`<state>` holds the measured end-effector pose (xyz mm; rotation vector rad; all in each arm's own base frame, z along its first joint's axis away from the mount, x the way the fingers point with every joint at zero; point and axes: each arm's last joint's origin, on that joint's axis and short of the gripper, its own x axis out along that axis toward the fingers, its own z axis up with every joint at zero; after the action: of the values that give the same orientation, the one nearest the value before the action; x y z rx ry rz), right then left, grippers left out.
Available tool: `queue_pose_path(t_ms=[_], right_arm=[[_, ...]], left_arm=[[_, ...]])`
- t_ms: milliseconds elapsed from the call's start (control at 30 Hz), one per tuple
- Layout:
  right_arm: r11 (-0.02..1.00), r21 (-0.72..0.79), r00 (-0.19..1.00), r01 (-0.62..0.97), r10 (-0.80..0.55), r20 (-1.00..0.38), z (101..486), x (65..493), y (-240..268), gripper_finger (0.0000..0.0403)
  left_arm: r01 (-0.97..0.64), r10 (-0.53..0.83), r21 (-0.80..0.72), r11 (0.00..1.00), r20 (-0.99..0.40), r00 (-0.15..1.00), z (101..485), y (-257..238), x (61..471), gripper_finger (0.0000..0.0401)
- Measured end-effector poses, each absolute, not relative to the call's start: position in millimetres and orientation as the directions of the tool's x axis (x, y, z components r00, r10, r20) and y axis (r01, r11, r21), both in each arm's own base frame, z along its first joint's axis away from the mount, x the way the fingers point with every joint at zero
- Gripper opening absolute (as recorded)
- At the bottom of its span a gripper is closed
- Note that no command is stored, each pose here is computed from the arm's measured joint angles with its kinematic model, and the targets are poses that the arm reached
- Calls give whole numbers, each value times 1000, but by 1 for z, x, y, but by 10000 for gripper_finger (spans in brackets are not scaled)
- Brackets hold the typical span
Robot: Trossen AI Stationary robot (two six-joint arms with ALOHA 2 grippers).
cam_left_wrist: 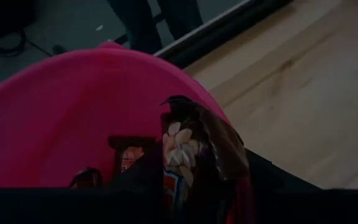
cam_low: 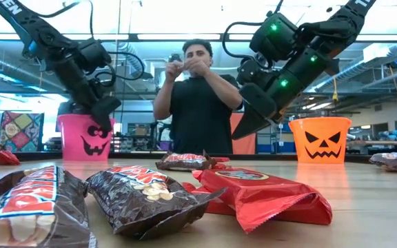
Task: Sort candy by brand, put in halloween buckets
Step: Put the brown chocolate bar into the pink bucket
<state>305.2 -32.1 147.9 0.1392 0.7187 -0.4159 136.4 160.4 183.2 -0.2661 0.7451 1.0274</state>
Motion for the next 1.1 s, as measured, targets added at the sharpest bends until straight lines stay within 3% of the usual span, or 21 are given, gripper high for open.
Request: queue_pose_path(t_ms=[300, 567, 900, 1100], right_arm=[[910, -24, 679, 415, -327, -657, 149, 306, -33, 55], [905, -26, 687, 424, -340, -642, 150, 307, -33, 55], [905, -11, 715, 426, -344, -609, 153, 309, -34, 55], [899, -12, 718, 438, -358, -597, 154, 310, -36, 55]], left_arm=[[-928, 731, 135, 348, -658, 179, 184, 170, 123, 139], [-917, 697, 55, 394, -669, 259, 184, 170, 125, 149], [-914, 763, 41, 404, -566, 312, 204, 166, 122, 152], [-916, 750, 53, 397, -594, 291, 203, 163, 119, 189]])
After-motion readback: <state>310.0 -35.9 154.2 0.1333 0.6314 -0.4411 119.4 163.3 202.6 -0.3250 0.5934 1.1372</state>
